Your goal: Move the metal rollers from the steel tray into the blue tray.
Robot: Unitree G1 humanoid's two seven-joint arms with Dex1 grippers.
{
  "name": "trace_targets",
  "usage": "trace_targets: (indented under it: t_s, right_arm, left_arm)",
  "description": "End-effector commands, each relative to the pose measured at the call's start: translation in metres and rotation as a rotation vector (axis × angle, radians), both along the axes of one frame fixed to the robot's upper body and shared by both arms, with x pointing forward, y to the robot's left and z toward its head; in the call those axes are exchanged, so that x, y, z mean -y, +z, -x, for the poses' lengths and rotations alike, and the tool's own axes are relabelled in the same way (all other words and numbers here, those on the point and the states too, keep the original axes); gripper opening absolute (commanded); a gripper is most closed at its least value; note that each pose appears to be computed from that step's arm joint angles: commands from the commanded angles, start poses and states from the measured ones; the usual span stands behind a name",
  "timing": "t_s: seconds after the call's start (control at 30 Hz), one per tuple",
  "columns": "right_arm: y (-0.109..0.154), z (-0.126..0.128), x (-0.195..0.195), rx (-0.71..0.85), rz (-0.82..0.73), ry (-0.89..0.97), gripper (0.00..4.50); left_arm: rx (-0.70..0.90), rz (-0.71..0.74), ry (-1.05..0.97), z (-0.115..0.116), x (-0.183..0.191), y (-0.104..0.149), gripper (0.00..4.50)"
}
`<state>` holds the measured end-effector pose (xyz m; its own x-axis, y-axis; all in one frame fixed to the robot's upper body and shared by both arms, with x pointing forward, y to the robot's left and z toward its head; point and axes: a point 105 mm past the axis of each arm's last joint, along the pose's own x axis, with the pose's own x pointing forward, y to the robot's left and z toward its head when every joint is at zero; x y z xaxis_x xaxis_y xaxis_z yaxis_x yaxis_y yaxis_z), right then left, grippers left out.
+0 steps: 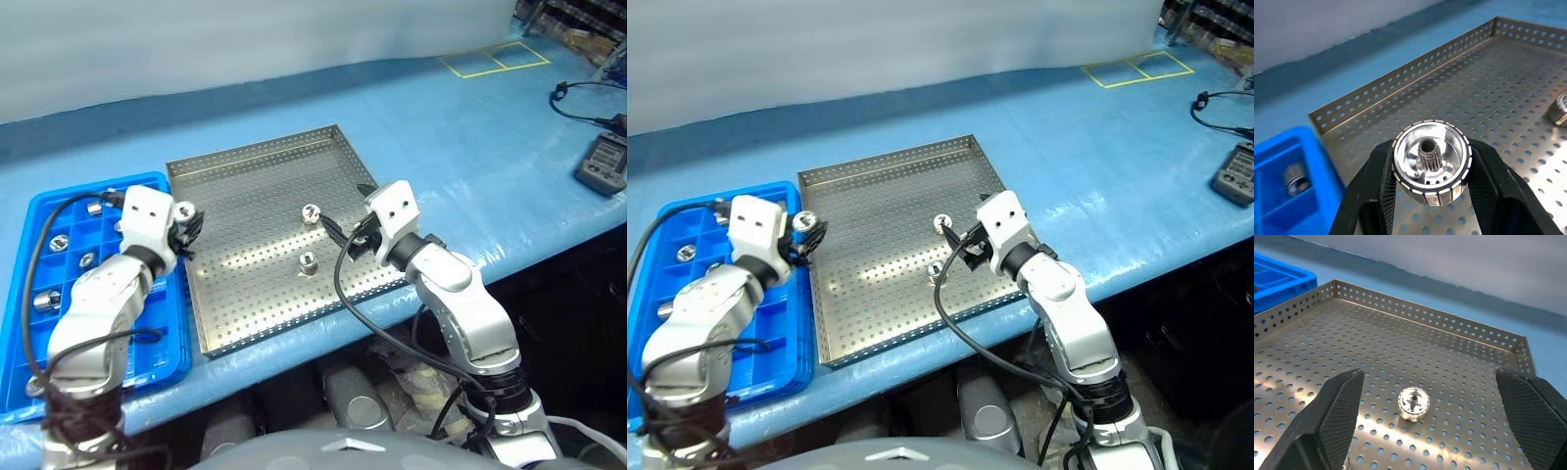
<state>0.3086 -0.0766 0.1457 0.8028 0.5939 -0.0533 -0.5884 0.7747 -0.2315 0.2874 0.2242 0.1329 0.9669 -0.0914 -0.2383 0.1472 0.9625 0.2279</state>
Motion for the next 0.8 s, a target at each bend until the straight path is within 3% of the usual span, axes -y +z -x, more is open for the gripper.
trace_targets:
  t_s: [0.03,0.23,0.4,0.8]
  right_arm:
    - [0.011,0.000,-0.012,0.035,-0.017,0.069,4.50]
    - [0.008,-0.002,-0.029,0.014,-0.013,0.163,4.50]
    - [0.003,0.000,-0.045,-0.010,-0.013,0.237,4.50]
    - [0.002,-0.001,-0.050,-0.015,-0.010,0.267,4.50]
  left_arm:
    - [0.072,-0.055,0.100,0.020,-0.021,0.023,1.77]
    - [0.043,-0.106,0.220,0.061,-0.046,0.026,1.77]
    - [-0.017,-0.105,0.288,0.084,-0.054,0.014,1.77]
    - [-0.097,-0.019,0.298,0.073,-0.044,-0.024,1.77]
